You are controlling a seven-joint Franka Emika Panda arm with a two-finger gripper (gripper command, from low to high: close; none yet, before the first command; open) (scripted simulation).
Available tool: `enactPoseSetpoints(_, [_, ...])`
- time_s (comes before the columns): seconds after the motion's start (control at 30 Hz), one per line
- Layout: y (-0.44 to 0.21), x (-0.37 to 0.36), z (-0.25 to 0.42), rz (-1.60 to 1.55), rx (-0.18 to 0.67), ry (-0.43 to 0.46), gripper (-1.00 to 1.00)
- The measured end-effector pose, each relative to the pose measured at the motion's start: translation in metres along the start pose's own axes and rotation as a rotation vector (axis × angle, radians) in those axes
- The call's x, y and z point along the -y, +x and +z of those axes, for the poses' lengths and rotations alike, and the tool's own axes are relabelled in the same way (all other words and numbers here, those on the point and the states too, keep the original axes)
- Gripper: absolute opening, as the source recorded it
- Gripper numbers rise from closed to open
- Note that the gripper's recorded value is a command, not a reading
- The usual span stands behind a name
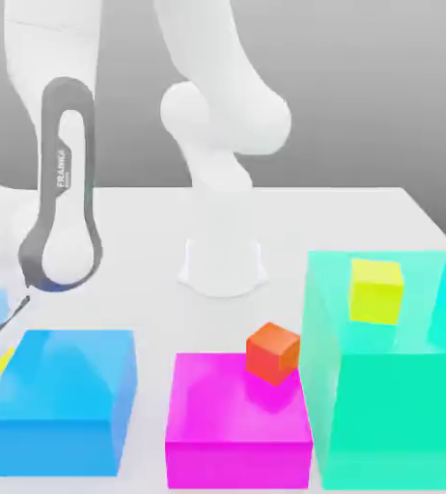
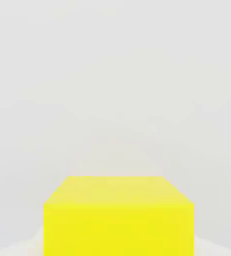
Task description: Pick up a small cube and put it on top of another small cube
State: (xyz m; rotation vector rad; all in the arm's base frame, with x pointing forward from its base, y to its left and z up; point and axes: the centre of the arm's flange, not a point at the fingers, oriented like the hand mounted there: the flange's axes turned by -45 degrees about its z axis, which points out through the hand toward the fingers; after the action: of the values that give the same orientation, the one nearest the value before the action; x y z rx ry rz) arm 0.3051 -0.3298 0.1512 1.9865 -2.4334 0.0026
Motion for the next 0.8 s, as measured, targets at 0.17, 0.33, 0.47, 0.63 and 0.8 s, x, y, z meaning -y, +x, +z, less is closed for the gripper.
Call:
enactPoseSetpoints(0.17, [0.012, -0.002, -0.056, 0.065, 0.002, 0.021, -1.0])
enactPoseSetpoints(0.33, [-0.095, 0.048, -0.112, -0.064, 0.05, 0.062, -1.0])
enactPoseSetpoints(0.47, [-0.195, 0.055, -0.148, -0.197, 0.071, 0.061, -1.0])
enactPoseSetpoints(0.63, [-0.318, 0.028, -0.179, -0.387, 0.06, 0.038, -1.0])
enactPoseSetpoints(0.8, [-0.395, -0.013, -0.163, -0.552, 0.003, 0.003, -1.0])
